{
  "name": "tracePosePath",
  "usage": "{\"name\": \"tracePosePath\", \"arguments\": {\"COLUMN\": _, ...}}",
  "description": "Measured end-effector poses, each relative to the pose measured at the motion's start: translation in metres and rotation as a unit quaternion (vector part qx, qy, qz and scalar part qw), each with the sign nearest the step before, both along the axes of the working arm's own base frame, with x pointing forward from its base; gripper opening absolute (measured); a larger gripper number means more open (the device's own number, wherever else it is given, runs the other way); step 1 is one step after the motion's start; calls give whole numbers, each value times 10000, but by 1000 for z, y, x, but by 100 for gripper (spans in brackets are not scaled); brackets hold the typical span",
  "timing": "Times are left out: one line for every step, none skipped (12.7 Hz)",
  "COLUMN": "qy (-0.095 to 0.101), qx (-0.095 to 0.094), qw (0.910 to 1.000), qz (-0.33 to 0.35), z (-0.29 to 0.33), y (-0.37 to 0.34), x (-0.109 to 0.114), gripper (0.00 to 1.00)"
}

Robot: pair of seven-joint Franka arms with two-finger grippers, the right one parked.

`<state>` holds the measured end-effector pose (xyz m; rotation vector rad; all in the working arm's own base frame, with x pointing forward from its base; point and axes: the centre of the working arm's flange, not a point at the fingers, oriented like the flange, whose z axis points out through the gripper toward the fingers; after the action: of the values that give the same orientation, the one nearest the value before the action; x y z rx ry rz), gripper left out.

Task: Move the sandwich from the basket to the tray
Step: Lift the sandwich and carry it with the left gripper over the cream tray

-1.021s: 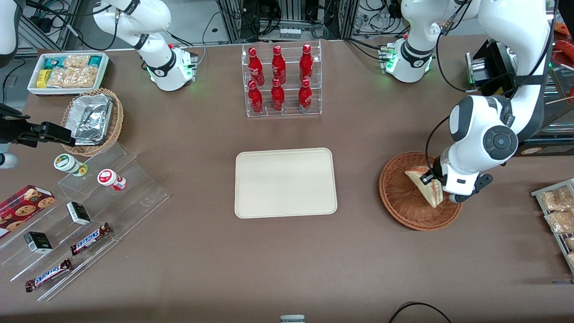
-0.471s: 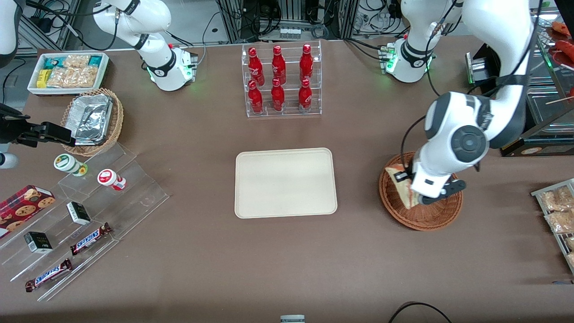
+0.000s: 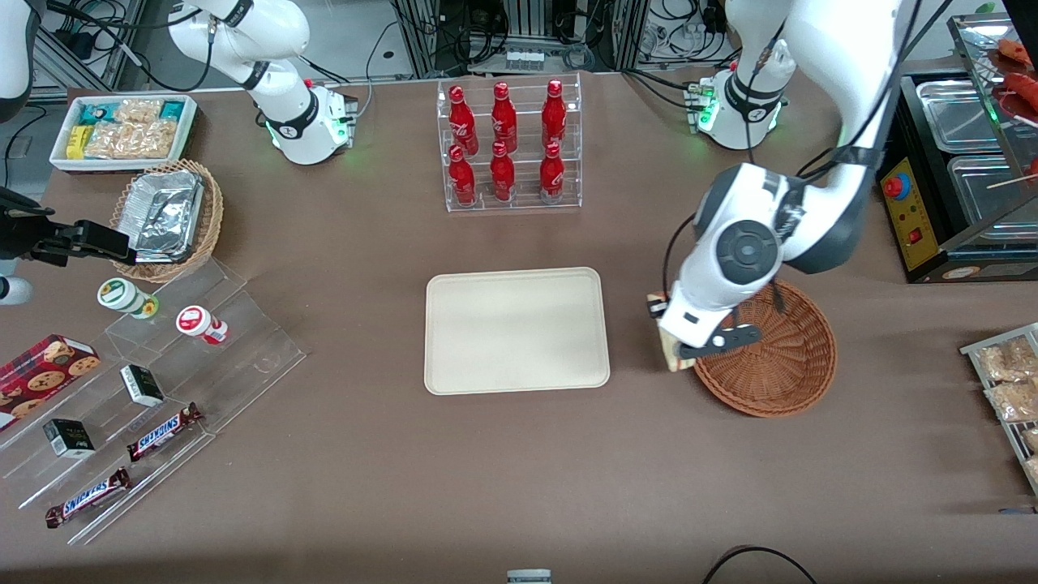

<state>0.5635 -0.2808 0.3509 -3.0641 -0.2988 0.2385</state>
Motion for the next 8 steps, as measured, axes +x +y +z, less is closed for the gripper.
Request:
{"name": "tracePosePath", "arguments": {"qy": 16, "qx": 4, "qw": 10000, "qz": -80, "z": -5, "y": -17, "x": -4, "gripper": 15}}
{"name": "tracePosePath", "arguments": {"qy": 29, "qx": 10, "qw": 9999, "qz": -133, "z": -10, "y": -35, "x": -8, "gripper": 15}}
{"name": "tracePosePath", "arguments": {"qy": 33, "qx": 7, "qw": 9998, "qz": -184, "z": -16, "y": -53, "x": -11, "gripper": 15}}
{"name": "tracePosePath", "arguments": {"qy": 37, "qx": -2, "qw": 9996, "qz": -263, "z": -21, "y": -72, "x": -14, "gripper": 15}}
{"name": "tracePosePath", "arguments": {"qy": 51, "qx": -8, "qw": 9993, "qz": -364, "z": -29, "y": -93, "x": -19, "gripper": 15}}
{"name": "tracePosePath", "arguments": {"qy": 66, "qx": -7, "qw": 9990, "qz": -433, "z": -37, "y": -112, "x": -24, "gripper": 15}}
{"name": "tracePosePath", "arguments": {"qy": 65, "qx": -11, "qw": 9990, "qz": -451, "z": -44, "y": -130, "x": -28, "gripper": 15}}
{"name": "tracePosePath", "arguments": {"qy": 56, "qx": -22, "qw": 9989, "qz": -459, "z": -50, "y": -146, "x": -30, "gripper": 15}}
